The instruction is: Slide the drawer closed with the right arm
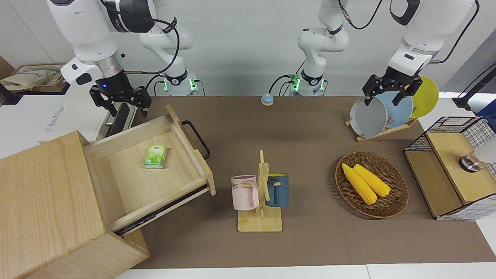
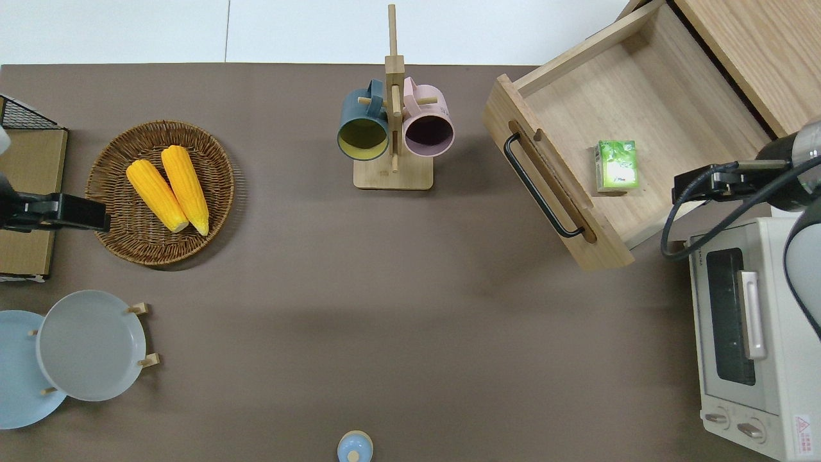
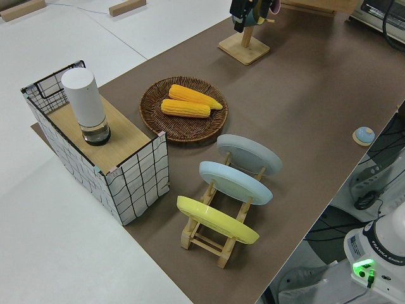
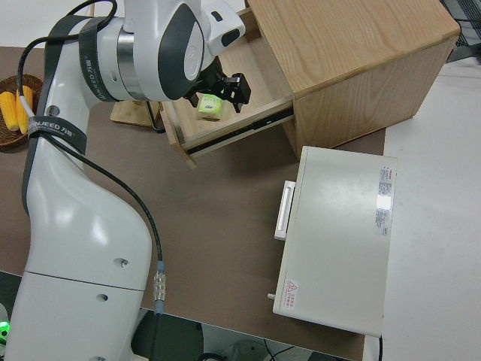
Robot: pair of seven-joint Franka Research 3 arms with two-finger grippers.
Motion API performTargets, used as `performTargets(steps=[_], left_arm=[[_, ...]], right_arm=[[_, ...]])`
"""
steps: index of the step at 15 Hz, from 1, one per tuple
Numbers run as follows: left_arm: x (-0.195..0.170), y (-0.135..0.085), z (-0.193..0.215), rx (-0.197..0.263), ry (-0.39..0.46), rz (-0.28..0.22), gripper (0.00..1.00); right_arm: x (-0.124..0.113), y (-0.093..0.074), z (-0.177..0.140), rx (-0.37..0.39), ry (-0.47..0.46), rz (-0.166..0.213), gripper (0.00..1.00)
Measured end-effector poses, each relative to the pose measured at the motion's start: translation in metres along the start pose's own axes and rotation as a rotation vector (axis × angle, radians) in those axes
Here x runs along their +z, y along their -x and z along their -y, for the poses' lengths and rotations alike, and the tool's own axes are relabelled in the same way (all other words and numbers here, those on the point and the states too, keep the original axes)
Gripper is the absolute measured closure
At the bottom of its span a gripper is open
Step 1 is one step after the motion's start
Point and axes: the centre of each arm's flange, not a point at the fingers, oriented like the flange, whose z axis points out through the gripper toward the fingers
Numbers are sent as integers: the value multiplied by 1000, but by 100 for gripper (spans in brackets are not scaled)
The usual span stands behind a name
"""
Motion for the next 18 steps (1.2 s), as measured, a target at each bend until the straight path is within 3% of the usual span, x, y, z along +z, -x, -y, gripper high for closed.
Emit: performTargets(steps=[18], left_arm=[[0, 0, 0, 0, 0, 0, 0]], right_arm=[[-7, 1, 6, -11, -2, -9, 1]])
